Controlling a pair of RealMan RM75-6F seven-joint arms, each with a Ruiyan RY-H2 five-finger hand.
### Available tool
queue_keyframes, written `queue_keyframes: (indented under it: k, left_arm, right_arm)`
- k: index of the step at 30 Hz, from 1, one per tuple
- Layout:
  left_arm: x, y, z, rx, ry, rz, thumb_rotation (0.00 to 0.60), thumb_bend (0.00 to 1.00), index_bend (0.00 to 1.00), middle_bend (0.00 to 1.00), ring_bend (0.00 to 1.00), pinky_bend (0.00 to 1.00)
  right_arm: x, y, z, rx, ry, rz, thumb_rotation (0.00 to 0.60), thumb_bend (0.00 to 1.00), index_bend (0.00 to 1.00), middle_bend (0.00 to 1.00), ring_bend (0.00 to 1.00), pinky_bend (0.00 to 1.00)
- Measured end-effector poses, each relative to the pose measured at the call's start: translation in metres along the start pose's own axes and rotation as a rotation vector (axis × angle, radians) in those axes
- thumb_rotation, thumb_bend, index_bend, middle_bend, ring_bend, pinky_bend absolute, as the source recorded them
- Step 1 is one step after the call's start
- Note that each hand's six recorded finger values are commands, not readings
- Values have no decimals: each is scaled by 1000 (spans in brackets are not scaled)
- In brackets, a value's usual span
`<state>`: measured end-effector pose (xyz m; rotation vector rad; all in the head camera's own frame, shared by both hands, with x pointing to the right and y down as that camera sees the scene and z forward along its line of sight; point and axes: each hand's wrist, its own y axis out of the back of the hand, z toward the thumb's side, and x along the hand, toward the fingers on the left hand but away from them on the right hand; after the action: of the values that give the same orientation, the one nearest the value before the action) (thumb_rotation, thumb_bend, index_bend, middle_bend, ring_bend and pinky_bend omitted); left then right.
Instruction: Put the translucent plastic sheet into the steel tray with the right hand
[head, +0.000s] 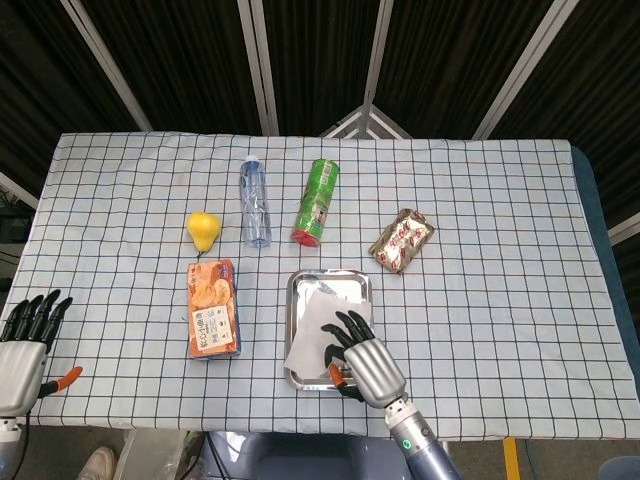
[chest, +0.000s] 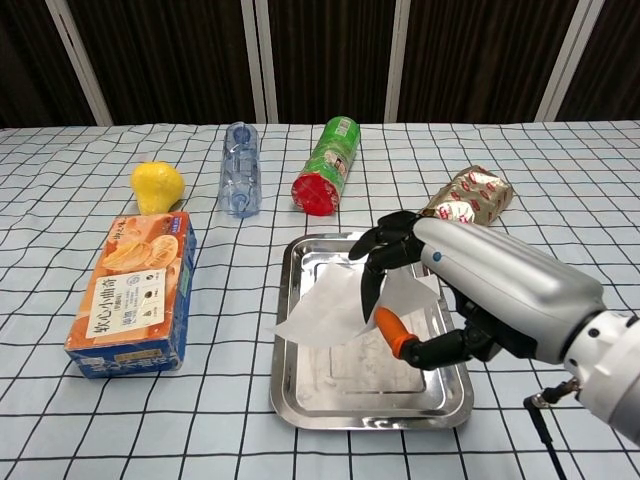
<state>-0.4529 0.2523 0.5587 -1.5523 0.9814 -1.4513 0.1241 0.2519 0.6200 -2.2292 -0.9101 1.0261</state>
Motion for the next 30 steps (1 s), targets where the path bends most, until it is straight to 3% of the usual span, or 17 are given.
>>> queue_keyframes:
  k: [10,25,28,30]
  left_arm:
    - [1,0,-2,-4,5,0,600,65,0,0,0,0]
    - [1,-1,-2,1,9,-4,600,65,0,0,0,0]
    - [1,-1,-1,2,9,-5,600,65,0,0,0,0]
    - [1,-1,-1,3,9,-5,600,65,0,0,0,0]
  right_arm:
    - [-15,-8,-1,12,33,34,600,618,587,222,16,0]
    - [-24,3,-24,92,73,73,600,619,584,222,16,0]
    - [-23,3,-30,106,68,81,600,613,513,222,13,0]
    - [-21,2,-33,115,62,88,600,560,376,210,3,0]
